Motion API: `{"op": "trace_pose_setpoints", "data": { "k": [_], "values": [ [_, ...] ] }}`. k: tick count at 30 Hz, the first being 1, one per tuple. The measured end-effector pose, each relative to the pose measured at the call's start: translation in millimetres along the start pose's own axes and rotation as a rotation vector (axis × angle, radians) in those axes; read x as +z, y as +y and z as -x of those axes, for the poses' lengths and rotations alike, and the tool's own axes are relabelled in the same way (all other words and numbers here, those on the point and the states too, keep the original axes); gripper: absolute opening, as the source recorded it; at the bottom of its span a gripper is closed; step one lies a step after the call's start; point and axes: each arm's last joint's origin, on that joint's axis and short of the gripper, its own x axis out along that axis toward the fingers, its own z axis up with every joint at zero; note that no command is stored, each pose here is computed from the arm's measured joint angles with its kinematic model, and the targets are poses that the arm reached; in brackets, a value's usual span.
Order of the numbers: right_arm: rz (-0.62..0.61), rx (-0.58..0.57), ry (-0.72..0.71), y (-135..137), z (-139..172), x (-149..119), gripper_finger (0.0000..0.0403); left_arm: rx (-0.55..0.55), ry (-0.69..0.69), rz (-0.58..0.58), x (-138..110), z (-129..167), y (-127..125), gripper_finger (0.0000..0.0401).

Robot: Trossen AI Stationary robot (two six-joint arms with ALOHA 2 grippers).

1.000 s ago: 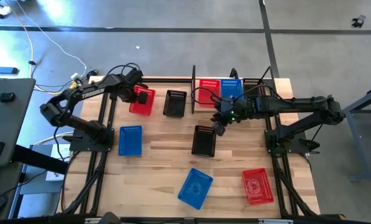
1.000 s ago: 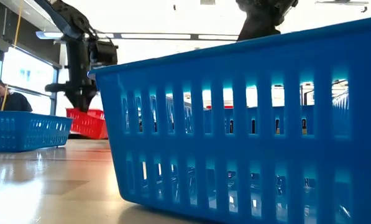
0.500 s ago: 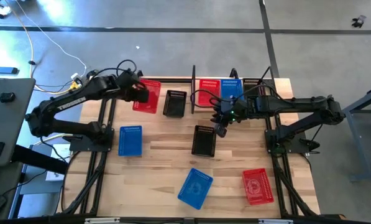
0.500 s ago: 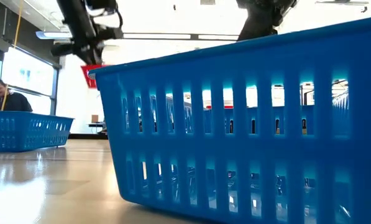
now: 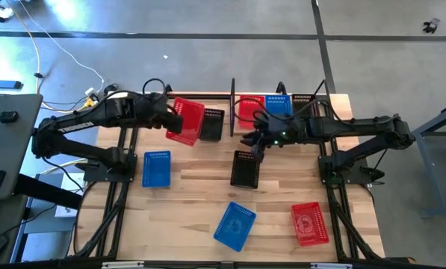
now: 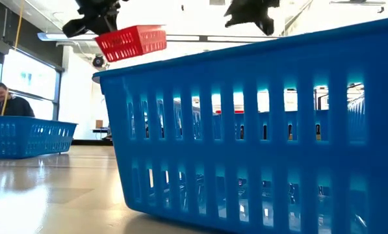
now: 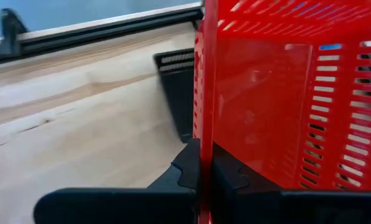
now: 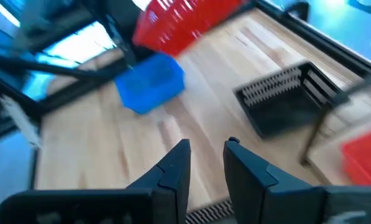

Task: Stack baskets on shelf by color
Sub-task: Stack the top red bin on the other red bin on the shelf

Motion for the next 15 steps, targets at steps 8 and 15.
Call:
{"op": "trace_pose_setpoints", "data": {
  "k": [8, 15],
  "values": [
    [0.053, 0.128, -0.095, 27.7, 4.8, 1.1, 0.0083, -0.042, 0.023, 0.011, -13.6, 3.1, -14.9, 0.0000],
    [0.235, 0.200, -0.127, 47.7, 10.0, -4.8, 0.0083, -0.012, 0.053, 0.087, -24.8, -8.6, -29.5, 0.0000]
  ]
}}
